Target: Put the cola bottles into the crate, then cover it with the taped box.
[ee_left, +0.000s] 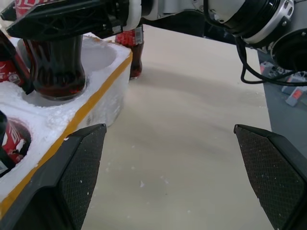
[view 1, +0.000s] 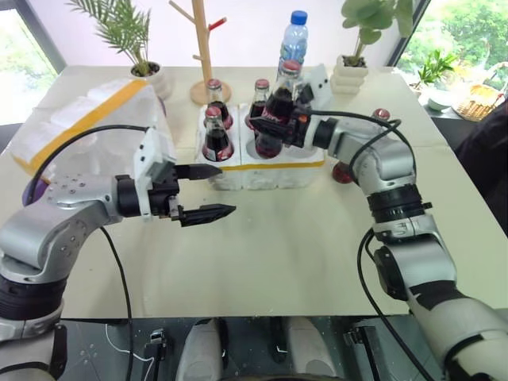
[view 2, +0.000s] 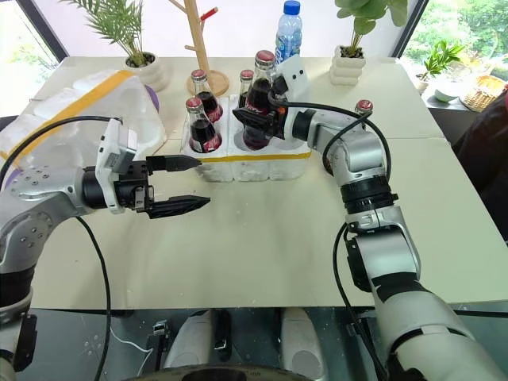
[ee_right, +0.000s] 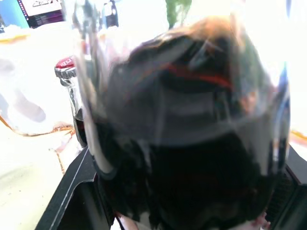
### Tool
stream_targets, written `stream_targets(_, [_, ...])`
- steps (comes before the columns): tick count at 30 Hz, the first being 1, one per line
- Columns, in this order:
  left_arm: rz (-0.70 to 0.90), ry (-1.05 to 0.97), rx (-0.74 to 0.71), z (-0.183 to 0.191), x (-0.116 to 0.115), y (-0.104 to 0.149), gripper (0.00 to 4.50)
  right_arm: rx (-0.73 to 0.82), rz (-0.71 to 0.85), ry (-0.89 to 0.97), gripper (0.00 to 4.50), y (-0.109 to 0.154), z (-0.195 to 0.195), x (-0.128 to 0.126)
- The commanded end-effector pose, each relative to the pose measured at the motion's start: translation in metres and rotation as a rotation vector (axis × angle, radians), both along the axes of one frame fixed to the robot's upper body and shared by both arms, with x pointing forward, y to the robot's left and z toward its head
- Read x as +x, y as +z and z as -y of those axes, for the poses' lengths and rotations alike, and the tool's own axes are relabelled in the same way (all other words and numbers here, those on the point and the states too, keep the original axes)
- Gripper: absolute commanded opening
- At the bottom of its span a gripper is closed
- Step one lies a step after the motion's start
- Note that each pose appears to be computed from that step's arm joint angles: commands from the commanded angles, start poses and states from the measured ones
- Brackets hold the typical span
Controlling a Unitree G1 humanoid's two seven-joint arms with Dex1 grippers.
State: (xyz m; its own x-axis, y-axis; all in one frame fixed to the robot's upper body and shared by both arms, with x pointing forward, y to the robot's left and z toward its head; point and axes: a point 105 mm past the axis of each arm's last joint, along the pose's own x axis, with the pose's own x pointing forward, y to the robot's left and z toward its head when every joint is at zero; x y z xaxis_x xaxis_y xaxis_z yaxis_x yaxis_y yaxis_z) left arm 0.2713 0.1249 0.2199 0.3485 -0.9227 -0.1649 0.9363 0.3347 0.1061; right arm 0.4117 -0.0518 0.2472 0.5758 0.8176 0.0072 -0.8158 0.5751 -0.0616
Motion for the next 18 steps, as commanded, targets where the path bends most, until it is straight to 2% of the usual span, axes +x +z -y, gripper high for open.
stream_targets(1, [0.072,0.033,-0.013,-0.005,0.001,0.013,4.5,-0.043,0.101,0.026,2.86,0.016,-0.016,-0.001])
stream_targets(7, [0.082,0.04,-0.025,-0.003,0.002,0.015,4.5,-0.132,-0.002,-0.055,2.86,-0.028,-0.016,0.015])
stream_targets(8, [0.083,0.042,-0.026,-0.003,0.002,0.015,4.5,-0.131,-0.008,-0.054,3.88,-0.03,-0.016,0.015])
stream_targets(10, [0.084,0.043,-0.028,-0.002,0.003,0.015,4.5,-0.117,-0.015,-0.052,4.49,-0.031,-0.016,0.014])
stream_targets(15, [0.087,0.03,-0.038,0.002,0.006,0.017,4.5,-0.078,0.012,-0.063,4.49,-0.016,-0.002,0.003])
stream_targets(18, [0.088,0.017,-0.042,0.005,0.006,0.018,4.5,-0.072,0.033,-0.072,4.49,-0.006,0.02,-0.019])
